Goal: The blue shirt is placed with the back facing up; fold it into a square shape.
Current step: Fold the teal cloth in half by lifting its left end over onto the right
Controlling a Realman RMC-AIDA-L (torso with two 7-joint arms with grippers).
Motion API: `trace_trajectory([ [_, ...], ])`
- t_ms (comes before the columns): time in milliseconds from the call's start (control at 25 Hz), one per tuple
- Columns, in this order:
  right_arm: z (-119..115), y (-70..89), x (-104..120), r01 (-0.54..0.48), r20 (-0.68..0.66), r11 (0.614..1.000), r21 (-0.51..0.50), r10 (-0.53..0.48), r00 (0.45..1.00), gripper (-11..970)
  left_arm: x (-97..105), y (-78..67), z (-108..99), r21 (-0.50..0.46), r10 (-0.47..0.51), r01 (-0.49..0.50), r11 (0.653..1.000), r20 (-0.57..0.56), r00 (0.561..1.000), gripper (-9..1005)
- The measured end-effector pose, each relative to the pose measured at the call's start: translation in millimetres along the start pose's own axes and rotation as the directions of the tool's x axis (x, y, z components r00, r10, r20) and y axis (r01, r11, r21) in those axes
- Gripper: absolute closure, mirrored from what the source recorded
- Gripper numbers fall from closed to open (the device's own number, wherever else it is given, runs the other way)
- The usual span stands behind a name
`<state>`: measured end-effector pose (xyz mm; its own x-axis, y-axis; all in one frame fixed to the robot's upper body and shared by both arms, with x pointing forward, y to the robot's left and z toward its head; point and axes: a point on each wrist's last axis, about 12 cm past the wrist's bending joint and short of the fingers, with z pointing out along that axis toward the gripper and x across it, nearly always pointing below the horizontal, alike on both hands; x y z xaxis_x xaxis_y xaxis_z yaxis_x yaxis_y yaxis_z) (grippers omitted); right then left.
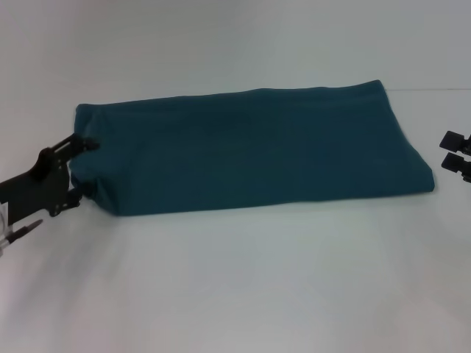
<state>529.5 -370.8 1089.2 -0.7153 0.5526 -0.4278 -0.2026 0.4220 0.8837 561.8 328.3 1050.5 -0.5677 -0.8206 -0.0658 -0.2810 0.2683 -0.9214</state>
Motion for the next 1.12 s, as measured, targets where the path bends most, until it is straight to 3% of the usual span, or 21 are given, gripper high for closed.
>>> trace_trajectory([
  [280, 0, -0.1, 0, 0.000, 0.000, 1.000, 0.000, 0.000, 1.000, 272, 6, 21.6, -13, -0.036, -0.053, 0.054, 0.998, 0.017, 0.998, 144],
  [520, -1, -0.4, 0, -0.001, 0.001, 1.000, 0.001, 0.001, 1.000, 272, 13, 26.8, -12, -0.044, -0.071, 0.071, 0.996, 0.000, 0.997, 149],
  [1120, -6, -3.4, 4, -0.008, 0.006, 1.000, 0.012, 0.008, 1.000, 273, 2, 9.5, 4, -0.042, -0.018, 0.020, 0.999, 0.032, 0.999, 161],
])
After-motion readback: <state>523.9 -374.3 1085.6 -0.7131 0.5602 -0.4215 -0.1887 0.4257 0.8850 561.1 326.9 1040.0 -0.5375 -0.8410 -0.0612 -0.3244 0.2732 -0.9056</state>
